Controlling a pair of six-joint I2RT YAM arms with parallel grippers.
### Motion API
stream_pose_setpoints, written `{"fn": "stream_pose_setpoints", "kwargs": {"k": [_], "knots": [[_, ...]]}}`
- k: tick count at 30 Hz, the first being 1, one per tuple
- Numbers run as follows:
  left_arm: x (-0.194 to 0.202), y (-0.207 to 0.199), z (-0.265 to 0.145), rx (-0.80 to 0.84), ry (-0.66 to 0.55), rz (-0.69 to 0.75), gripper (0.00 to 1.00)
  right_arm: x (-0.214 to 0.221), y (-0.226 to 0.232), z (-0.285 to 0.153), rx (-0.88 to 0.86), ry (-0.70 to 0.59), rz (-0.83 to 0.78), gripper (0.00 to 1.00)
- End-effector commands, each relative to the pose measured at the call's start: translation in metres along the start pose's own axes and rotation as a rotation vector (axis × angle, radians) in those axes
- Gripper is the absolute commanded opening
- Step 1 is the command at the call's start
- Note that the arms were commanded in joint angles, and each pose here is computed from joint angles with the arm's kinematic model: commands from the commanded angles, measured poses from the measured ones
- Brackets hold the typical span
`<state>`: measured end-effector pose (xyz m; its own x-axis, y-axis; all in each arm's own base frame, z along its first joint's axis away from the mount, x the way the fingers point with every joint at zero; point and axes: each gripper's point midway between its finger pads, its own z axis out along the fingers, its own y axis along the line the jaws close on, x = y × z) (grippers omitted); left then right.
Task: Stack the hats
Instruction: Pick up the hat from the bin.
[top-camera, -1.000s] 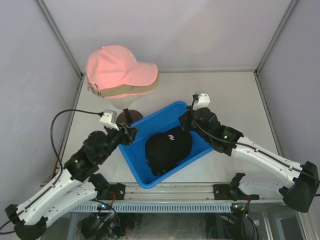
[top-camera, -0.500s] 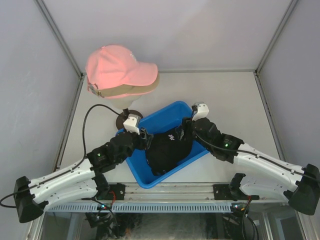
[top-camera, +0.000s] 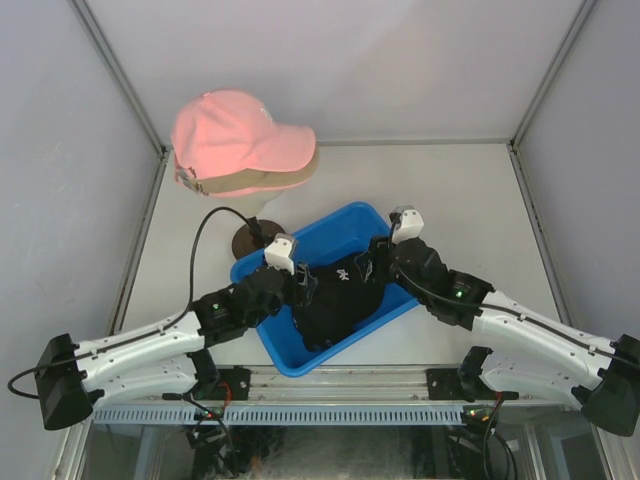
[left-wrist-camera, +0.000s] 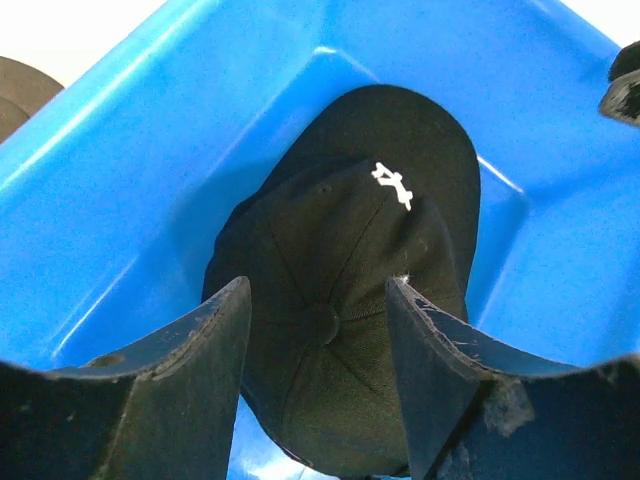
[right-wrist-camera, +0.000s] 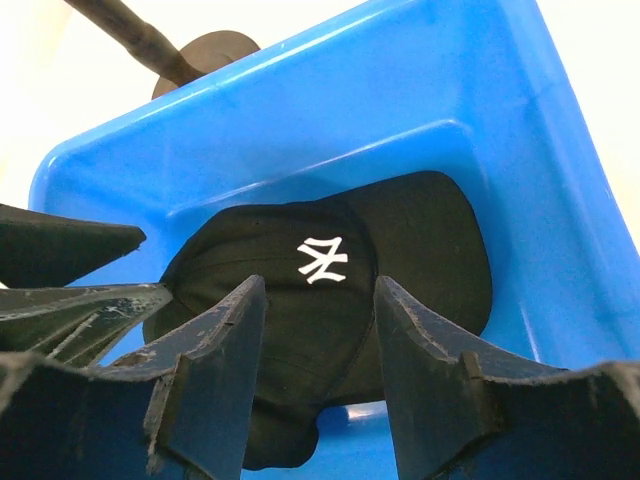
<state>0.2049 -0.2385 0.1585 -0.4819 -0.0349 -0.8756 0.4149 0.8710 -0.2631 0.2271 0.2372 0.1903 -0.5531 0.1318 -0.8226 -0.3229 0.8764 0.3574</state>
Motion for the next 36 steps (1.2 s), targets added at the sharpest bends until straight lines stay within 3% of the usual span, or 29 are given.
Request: {"fn": "stream_pose_setpoints", "kwargs": {"k": [1,13,15,19,21,23,29,32,36], "knots": [[-0.009,-0.010,0.000,0.013,-0.010,-0.029,0.61,-0.013,0.004,-0.006,-0.025,-0.041,0.007,0.48],[0.014,-0.023,0.016,0.037,0.095,-0.007,0.60,-0.013,0.005,-0.007,-0.035,-0.038,0.007,0.48],[0.018,-0.024,0.019,0.041,0.114,-0.005,0.57,-0.013,0.004,-0.007,-0.032,-0.037,0.006,0.39],[0.019,-0.026,0.021,0.040,0.121,-0.006,0.46,-0.015,0.003,-0.008,-0.031,-0.044,0.011,0.06],[0.015,-0.026,0.019,0.041,0.106,-0.011,0.39,-0.016,0.002,-0.008,-0.029,-0.046,0.010,0.01],[0.009,-0.026,0.017,0.041,0.088,-0.017,0.33,-0.017,0.002,-0.009,-0.032,-0.050,0.009,0.04],[-0.010,-0.026,0.007,0.048,0.039,-0.025,0.20,-0.021,0.003,-0.010,-0.040,-0.055,0.005,0.42],[-0.020,-0.028,0.001,0.060,0.014,-0.030,0.15,-0.023,0.003,-0.011,-0.039,-0.058,0.004,0.48],[-0.033,-0.032,-0.008,0.083,-0.007,-0.030,0.16,-0.024,0.004,-0.010,-0.040,-0.051,0.007,0.54]]}}
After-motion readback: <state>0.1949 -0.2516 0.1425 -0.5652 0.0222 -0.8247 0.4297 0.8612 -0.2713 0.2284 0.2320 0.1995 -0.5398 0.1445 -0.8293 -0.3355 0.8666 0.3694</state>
